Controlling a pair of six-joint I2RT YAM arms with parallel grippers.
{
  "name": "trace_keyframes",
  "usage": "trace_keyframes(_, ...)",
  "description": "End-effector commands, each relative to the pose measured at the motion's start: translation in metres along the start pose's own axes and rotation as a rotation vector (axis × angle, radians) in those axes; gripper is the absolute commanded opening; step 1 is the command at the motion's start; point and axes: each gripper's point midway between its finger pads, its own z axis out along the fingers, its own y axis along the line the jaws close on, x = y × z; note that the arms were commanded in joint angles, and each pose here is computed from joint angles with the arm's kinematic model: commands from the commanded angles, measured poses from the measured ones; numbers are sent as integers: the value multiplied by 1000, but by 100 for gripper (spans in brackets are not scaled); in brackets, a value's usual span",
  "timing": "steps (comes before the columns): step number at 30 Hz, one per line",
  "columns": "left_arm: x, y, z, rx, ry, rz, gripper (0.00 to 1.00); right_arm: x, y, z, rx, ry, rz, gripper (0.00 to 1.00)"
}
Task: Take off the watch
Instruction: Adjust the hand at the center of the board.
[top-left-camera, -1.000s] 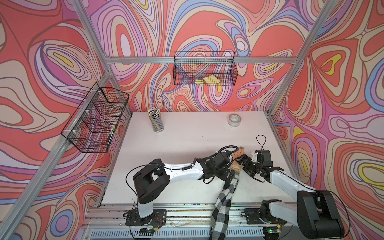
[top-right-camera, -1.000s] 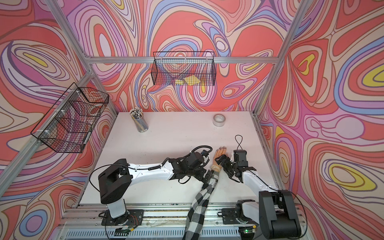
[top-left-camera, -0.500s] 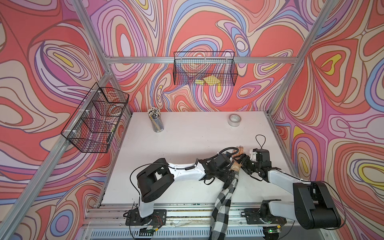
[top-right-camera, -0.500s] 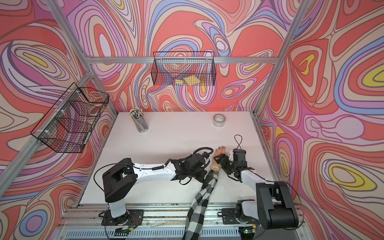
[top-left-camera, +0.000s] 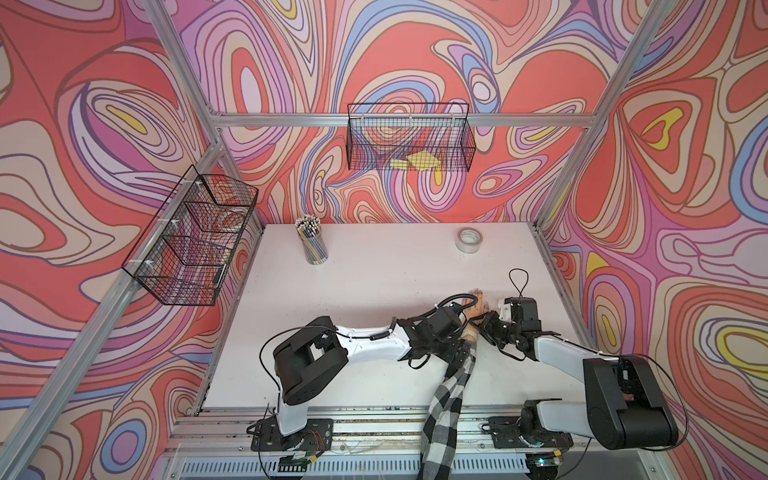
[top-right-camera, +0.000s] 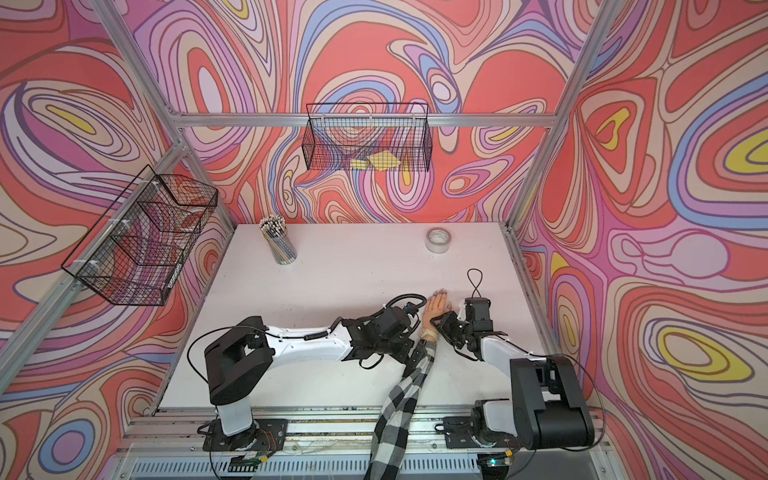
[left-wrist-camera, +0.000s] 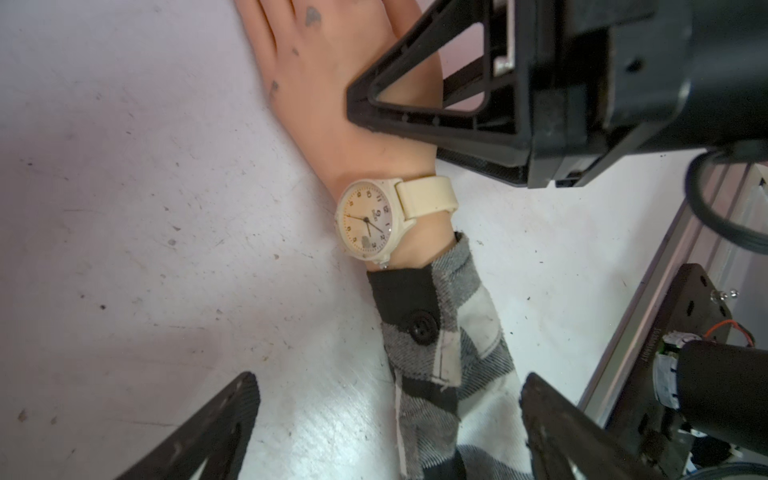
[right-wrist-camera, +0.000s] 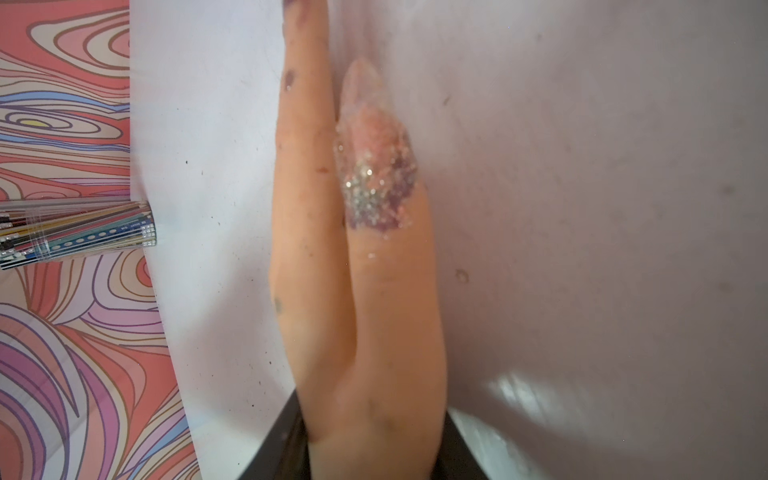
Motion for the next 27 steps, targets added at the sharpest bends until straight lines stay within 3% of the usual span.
trace_keyframes(1,-26,17,-23,-56,-67,-45,99,-3,8,-2,1,18,-34,30)
trace_keyframes(12,-53,111,-84,-222,-196,-173,99,-17,40,-4,1,27,-88,25)
trace_keyframes(18,-47,151,-106,-293,-225,-237,99,-11,69,17,68,55,-202,19)
trace_keyframes(27,-31,180,-125,-356,-248,-276,99,8,124,64,161,105,-375,11)
